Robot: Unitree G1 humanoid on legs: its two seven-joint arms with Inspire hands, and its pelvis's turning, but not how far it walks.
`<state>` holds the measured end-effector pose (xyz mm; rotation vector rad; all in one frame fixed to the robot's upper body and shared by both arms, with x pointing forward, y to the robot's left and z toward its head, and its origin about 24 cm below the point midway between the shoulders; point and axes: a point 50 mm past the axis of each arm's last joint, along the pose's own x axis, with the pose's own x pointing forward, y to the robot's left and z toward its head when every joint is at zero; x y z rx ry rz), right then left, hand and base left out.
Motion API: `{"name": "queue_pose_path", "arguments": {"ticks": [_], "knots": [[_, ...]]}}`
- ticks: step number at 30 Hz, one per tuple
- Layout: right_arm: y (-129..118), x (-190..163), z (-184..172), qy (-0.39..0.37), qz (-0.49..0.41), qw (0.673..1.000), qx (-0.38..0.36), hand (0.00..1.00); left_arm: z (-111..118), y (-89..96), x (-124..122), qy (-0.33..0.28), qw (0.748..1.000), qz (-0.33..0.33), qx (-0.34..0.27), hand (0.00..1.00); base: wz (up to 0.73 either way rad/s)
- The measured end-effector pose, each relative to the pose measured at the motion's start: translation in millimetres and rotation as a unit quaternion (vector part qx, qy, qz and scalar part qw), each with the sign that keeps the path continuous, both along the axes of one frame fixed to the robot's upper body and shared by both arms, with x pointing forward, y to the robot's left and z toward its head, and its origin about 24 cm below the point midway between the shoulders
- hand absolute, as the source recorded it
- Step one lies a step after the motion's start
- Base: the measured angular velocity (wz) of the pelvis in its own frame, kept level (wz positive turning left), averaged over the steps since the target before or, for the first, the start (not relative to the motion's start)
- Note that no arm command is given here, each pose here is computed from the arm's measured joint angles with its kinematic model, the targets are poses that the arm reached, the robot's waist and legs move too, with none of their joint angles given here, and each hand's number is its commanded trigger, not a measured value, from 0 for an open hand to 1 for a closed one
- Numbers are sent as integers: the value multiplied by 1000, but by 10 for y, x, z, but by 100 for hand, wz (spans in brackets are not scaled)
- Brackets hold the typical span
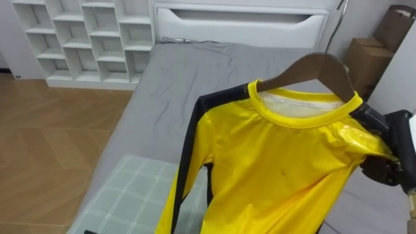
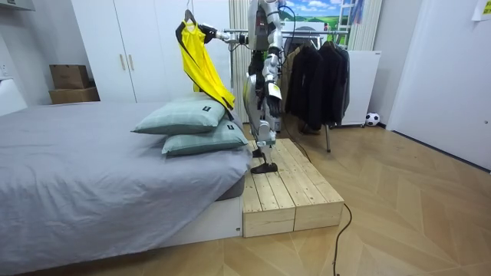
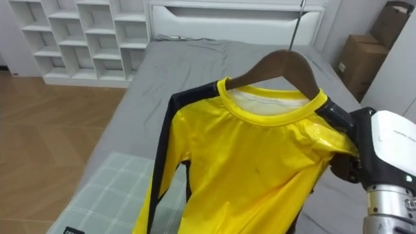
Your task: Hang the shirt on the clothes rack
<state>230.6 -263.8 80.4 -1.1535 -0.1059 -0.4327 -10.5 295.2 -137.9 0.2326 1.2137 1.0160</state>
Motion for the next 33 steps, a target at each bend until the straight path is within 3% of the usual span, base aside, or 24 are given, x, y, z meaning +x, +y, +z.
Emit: {"name": "queue_pose_path", "arguments": {"ticks": [9, 22, 33], "knots": [[29, -31, 47, 9, 6, 1000, -24, 100, -133, -179, -430, 69, 990, -15, -123, 0, 1], [208, 1, -13, 48, 47, 997, -27, 100, -232, -325, -31, 46, 972, -109, -202, 0, 1], [270, -34, 2, 43, 52, 997, -30, 100, -246, -362, -88, 50, 966, -114, -226, 0, 0]]}}
